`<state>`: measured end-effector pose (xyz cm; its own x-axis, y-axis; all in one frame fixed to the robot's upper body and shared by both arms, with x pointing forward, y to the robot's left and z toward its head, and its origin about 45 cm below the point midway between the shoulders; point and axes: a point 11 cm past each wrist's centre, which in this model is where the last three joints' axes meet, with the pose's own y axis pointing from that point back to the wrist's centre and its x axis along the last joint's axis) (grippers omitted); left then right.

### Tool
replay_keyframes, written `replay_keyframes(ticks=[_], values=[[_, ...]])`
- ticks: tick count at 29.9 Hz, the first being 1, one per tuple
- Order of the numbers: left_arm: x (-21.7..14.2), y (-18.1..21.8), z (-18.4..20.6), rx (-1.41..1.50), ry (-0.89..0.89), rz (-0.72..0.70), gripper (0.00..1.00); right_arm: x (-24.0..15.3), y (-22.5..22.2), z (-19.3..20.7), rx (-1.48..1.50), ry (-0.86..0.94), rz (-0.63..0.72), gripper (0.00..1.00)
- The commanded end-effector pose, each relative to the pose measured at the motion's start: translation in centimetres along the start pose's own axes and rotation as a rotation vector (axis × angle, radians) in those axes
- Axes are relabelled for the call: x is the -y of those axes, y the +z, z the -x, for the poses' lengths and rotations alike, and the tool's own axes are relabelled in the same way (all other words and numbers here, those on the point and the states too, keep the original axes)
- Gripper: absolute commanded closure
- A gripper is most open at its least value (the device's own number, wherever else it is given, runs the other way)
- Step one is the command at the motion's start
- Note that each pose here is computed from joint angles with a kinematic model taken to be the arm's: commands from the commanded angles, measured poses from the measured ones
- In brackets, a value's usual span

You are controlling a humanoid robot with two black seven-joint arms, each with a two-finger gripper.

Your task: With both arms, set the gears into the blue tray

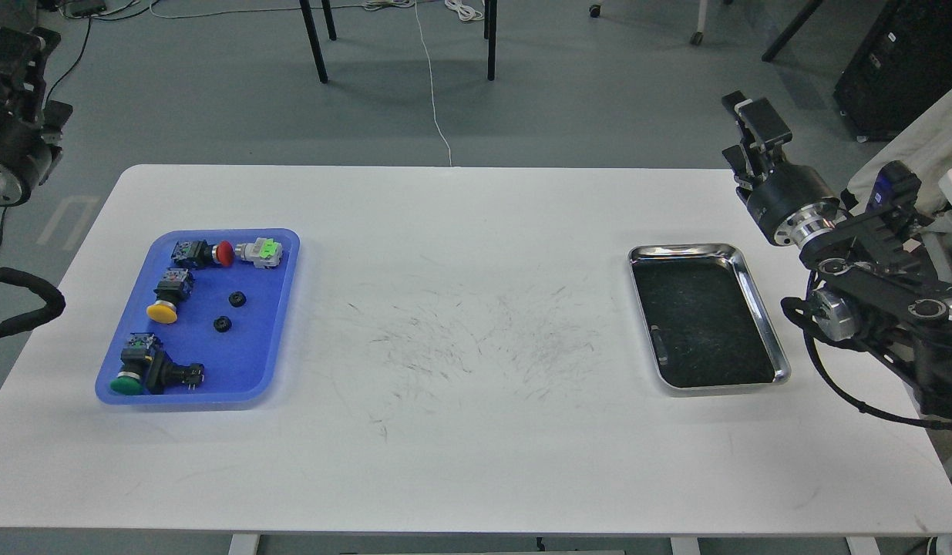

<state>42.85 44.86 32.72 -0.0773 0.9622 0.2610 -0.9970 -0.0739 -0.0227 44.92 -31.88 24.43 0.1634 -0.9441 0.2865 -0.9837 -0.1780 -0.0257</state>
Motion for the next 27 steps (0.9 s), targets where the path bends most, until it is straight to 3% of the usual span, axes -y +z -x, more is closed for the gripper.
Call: replay_keyframes(ticks=[1, 10, 18, 27], values=[[0.6, 0.8, -0.2, -0.095, 0.01, 0.018, 0.03, 0.7, -0.7, -1.1, 0.155, 0.081, 0.026, 0.03], [1.0, -1.5, 1.0, -0.098, -0.007, -0.019, 0.02, 1.2, -0.6, -0.6, 0.314, 0.096, 0.079, 0.03], [2.4, -2.4, 4.3, -0.26, -0.312, -0.006, 0.02, 1.2, -0.5, -0.3, 0.408, 0.055, 0.084, 0.02], [4.5, -3.7, 4.1, -0.231, -0.246, 0.003, 0.01, 1.5, -0.9, -0.5, 0.416, 0.06, 0.079, 0.01]])
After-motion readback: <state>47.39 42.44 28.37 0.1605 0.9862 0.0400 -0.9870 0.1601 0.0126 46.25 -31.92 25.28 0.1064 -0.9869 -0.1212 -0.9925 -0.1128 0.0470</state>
